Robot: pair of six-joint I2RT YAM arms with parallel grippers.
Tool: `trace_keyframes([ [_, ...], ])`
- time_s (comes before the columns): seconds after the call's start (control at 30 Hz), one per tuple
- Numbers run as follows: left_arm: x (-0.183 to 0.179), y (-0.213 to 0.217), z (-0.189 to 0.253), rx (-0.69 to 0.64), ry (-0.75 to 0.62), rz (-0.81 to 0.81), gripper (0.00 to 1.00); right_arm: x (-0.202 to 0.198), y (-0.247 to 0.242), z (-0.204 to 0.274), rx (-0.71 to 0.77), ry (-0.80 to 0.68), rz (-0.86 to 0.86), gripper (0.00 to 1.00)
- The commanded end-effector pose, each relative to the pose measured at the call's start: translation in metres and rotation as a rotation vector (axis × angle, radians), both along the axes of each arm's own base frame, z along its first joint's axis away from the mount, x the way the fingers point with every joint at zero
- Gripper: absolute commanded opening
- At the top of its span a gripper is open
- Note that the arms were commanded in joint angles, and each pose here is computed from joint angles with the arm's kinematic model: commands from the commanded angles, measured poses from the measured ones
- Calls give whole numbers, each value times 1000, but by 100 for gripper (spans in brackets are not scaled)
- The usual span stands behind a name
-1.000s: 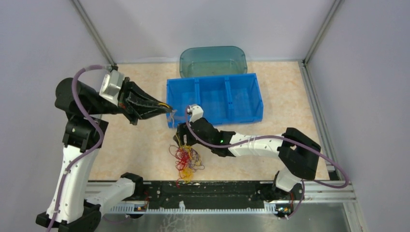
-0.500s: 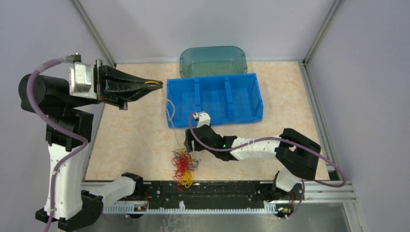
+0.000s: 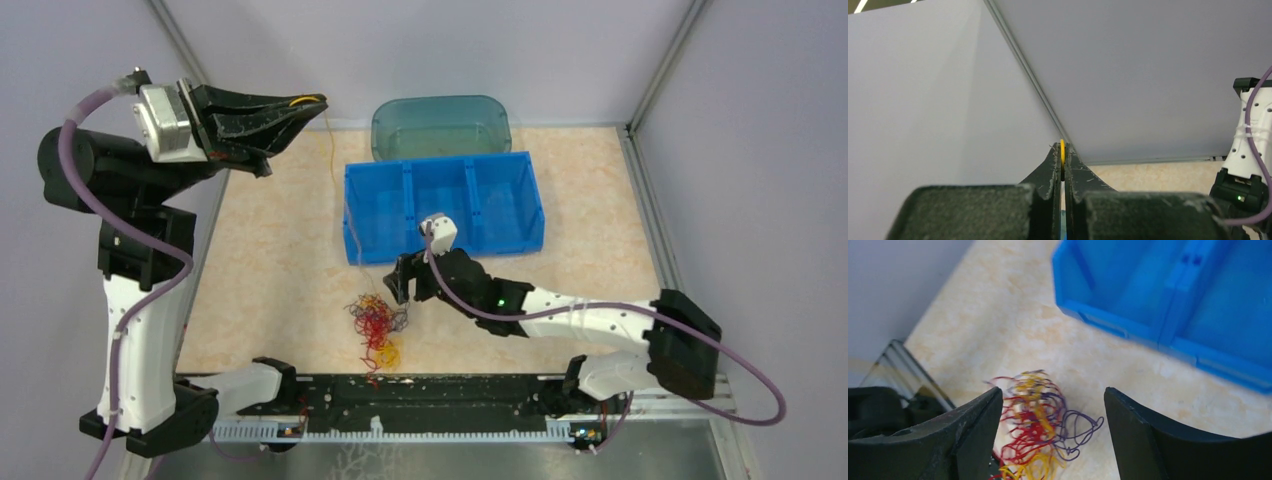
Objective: Untangle the cables
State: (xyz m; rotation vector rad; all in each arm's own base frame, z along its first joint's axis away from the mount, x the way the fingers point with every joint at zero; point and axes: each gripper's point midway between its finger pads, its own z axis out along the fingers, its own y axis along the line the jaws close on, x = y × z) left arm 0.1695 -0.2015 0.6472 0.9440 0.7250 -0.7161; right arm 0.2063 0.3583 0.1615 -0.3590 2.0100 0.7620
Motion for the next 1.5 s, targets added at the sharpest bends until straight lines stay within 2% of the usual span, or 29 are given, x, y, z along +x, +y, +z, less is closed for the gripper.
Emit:
trace_keyframes([
  [0.0,-1,1,1,-7,-5,2,2,-20,7,79,174,-211,196,75],
  [0.17,5,1,8,-13,-33,27,1,-54,1,110,269,-363,396,76],
  [0.27,7,0,14,-18,-44,26,1,-65,0,136,368,-424,433,77],
  [0.5,-1,-1,22,-23,-45,-12,1,-40,40,153,361,-457,402,75],
  [0.7,-8,-1,31,-21,-54,-28,0,-30,76,139,371,-413,428,71],
  [0.9,-9,2,50,-49,-105,-8,0,-36,102,93,408,-247,472,65],
  [1.07,-19,8,70,-76,-176,8,0,-38,108,47,419,-113,445,60],
  [1.27,-30,23,95,-152,-290,82,0,-28,102,-1,350,-48,355,60],
  [1.47,-45,55,135,-296,-477,250,0,-20,85,-39,286,-9,257,61],
])
